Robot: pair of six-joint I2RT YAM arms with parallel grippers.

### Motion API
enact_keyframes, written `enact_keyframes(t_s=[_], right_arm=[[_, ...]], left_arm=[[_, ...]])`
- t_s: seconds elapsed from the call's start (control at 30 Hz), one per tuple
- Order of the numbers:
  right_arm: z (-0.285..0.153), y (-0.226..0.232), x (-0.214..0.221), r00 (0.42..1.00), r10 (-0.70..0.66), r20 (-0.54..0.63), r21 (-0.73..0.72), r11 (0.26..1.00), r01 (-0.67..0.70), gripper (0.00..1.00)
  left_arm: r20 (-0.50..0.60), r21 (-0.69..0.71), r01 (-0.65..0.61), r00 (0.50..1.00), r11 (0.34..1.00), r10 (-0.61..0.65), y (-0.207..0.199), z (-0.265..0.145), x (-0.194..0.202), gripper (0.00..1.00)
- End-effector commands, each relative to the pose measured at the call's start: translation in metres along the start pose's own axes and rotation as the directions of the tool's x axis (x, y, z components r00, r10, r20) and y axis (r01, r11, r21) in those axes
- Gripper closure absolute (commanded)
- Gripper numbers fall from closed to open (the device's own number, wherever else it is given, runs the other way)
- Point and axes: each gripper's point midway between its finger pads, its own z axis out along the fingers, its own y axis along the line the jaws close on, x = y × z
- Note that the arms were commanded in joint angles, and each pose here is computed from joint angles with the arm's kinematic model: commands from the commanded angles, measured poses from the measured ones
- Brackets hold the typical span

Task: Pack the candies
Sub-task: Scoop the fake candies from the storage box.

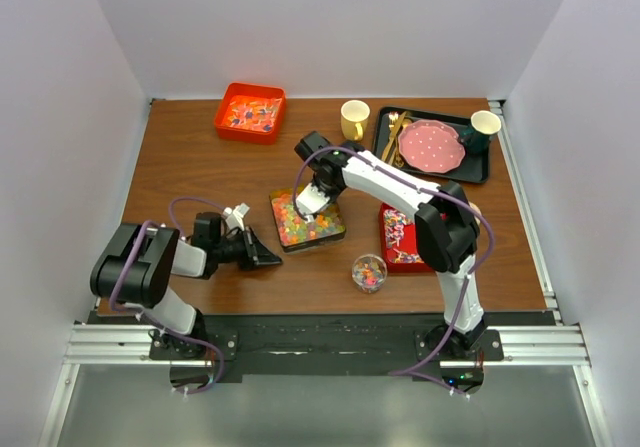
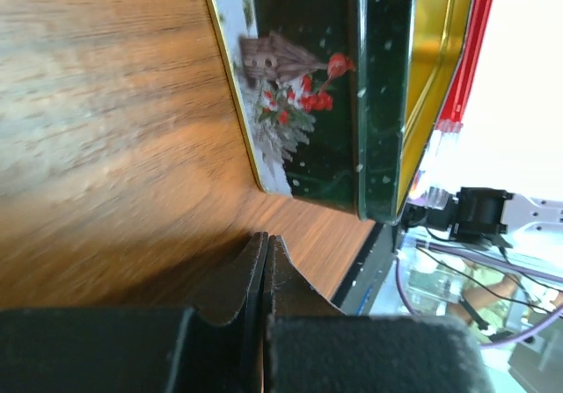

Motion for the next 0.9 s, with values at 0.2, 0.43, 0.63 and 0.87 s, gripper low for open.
enact_keyframes(t_s=[0.2,0.43,0.63,0.87], right_arm=[[0.001,0.011,-0.026,0.975,-0.217,-0.053,-0.014,0.976,0.216,1.0],[0.011,0.018,-0.065,0.975,-0.221,-0.022,-0.04,0.975,0.22,1.0],[0.016,0.018,-0.098,0.991,-0.136,-0.001,-0.073,0.988,0.135,1.0],[0.015,0.022,-0.138,0.981,0.075,0.178,-0.159,0.986,-0.046,1.0]], left_arm=[[-0.011,0.043,-0.031,0.999,0.999,0.031,0.001,0.018,-0.004,1.0],[-0.027,0.089,-0.028,0.999,0.996,0.031,-0.002,0.031,-0.013,1.0],[-0.031,0.123,-0.021,0.999,0.992,0.026,-0.007,0.033,-0.015,1.0],[-0.025,0.142,-0.029,0.999,0.989,0.033,-0.012,0.032,-0.017,1.0]])
